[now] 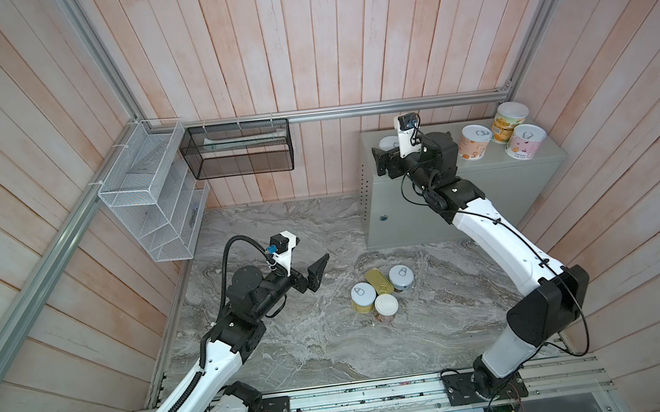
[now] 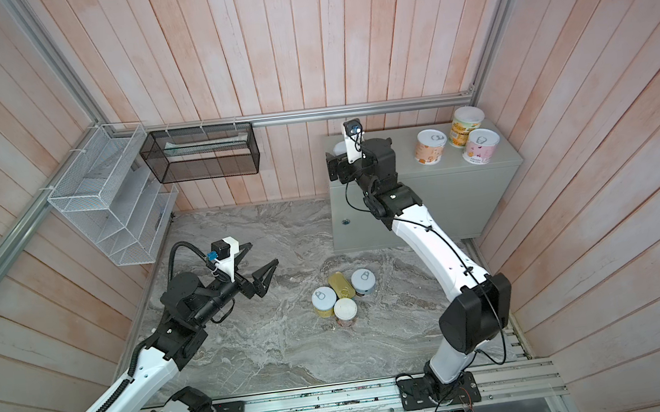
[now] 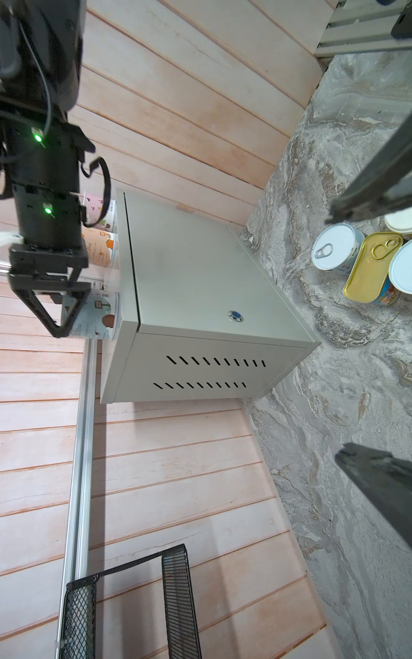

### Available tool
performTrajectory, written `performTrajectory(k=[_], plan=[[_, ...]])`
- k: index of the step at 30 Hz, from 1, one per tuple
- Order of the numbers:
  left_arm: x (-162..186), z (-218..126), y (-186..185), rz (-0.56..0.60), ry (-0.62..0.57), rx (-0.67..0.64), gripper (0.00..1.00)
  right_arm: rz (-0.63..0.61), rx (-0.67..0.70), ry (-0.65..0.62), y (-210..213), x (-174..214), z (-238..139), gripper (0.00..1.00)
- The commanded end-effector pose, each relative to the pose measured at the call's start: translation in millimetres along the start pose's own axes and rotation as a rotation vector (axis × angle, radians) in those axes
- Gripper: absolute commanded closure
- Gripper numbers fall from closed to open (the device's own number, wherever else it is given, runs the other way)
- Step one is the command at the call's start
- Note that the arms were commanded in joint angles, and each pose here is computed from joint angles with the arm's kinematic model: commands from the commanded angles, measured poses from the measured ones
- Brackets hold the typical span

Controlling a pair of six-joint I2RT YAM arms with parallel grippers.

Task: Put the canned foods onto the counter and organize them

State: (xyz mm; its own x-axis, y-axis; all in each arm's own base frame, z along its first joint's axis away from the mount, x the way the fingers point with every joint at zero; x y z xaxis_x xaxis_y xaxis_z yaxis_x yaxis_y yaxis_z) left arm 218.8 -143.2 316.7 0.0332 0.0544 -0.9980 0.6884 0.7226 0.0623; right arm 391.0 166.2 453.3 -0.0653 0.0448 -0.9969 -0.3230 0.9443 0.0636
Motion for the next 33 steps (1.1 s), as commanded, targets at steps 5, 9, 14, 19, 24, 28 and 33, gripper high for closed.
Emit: performTrajectory(k=[5, 9, 14, 19, 24, 28, 33], plan=[[1.8, 2.0, -2.5, -0.007, -0.003, 0.027, 0.0, 0.046, 0.031, -0.045, -3.0, -21.8, -52.2, 0.02], [3.4, 5.2, -5.1, -0.023, 0.027, 0.068, 0.0, 0.093, 0.005, -0.031, -4.3, -11.1, -84.8, 0.02], [8.8, 6.0, -8.0, -0.037, 0.072, 0.083, 0.0, 0.148, -0.024, 0.01, -6.3, 6.7, -126.0, 0.02], [20.5, 13.6, -12.8, -0.046, 0.109, 0.101, 0.0, 0.2, -0.044, 0.076, -6.3, 30.8, -150.6, 0.02], [27.4, 23.6, -20.7, -0.083, 0.145, 0.137, 0.0, 0.216, -0.07, 0.138, -0.2, 55.9, -160.8, 0.02], [31.2, 26.7, -25.0, -0.096, 0.166, 0.138, 0.0, 0.225, -0.081, 0.176, 3.1, 72.0, -159.0, 0.02], [38.2, 26.2, -28.1, -0.123, 0.2, 0.124, 0.0, 0.206, -0.11, 0.241, 10.5, 87.7, -151.1, 0.02]])
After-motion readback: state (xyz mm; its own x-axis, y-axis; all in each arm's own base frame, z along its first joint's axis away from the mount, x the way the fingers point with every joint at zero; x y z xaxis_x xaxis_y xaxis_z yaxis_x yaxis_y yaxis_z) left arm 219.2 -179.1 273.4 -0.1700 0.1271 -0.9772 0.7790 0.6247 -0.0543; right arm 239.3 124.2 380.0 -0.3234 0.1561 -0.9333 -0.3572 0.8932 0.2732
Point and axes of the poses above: each gripper's point midway between its finger pads, its own z axis out along the fingers, its own y axis along the line the jaws close on, x = y × z, the point moved 9 cm from there along -z, back along the fingers, and after that the axes turned 7 degrees about z, right-handed, at the moved point
